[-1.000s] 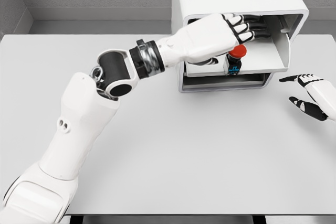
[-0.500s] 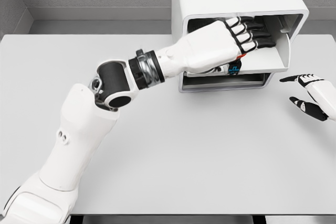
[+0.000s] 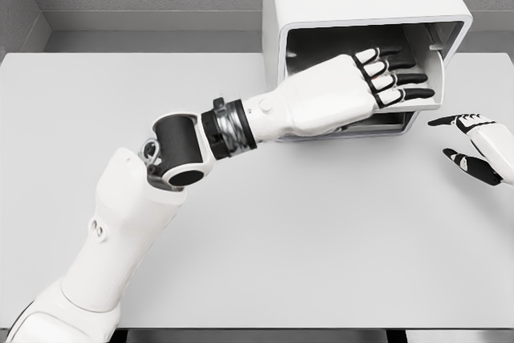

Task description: Slide open multi-storey tabletop storage cabinets and put open load switch and slide close multi-storey tabletop storage cabinets

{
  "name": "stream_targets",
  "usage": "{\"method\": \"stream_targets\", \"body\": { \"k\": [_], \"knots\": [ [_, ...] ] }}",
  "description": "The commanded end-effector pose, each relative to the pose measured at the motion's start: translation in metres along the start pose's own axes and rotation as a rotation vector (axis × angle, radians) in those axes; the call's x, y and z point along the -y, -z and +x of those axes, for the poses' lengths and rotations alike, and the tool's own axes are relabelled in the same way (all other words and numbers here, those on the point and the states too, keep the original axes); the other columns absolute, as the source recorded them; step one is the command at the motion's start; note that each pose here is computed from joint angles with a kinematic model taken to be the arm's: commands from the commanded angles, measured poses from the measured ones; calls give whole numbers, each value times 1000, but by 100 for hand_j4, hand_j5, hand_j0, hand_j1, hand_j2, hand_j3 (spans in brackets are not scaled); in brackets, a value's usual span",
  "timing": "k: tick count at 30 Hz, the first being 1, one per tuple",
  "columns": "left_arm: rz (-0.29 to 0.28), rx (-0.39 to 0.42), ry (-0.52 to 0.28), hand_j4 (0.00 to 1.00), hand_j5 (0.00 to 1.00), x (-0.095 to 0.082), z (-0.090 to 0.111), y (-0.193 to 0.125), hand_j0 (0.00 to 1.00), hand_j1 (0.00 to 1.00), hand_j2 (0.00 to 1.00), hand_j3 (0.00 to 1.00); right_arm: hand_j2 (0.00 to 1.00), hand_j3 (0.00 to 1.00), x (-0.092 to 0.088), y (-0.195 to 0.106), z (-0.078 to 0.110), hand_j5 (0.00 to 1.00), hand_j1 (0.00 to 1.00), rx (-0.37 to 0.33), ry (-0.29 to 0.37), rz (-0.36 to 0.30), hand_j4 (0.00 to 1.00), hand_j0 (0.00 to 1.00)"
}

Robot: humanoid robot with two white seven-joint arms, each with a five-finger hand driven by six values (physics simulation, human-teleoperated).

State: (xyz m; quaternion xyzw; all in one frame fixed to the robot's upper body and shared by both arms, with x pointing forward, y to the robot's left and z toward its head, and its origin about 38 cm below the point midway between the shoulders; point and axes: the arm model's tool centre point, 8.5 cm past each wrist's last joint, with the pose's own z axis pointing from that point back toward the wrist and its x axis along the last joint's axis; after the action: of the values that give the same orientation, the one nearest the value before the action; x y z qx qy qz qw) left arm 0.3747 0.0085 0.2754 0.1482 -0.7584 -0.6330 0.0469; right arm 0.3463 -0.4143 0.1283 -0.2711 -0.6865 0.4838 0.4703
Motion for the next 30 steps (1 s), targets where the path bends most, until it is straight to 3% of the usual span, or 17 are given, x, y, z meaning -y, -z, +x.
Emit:
{"method": "stream_targets", "body": {
  "k": [1,24,30],
  "knots": [
    [9,5,-2,100,100,-2,2,1,100,100,100,100,69,69,1,0,0,69,69,0,4,-4,69,69],
    [-28,22,-57,100,100,21,12,2,100,100,100,100,69,69,3,-2,-2,69,69,-5,-1,-2,69,69],
    [-73,12,-93,100,100,40,9,3,100,100,100,100,69,69,2,-3,-3,69,69,-7,0,-1,69,69]
  ]
}}
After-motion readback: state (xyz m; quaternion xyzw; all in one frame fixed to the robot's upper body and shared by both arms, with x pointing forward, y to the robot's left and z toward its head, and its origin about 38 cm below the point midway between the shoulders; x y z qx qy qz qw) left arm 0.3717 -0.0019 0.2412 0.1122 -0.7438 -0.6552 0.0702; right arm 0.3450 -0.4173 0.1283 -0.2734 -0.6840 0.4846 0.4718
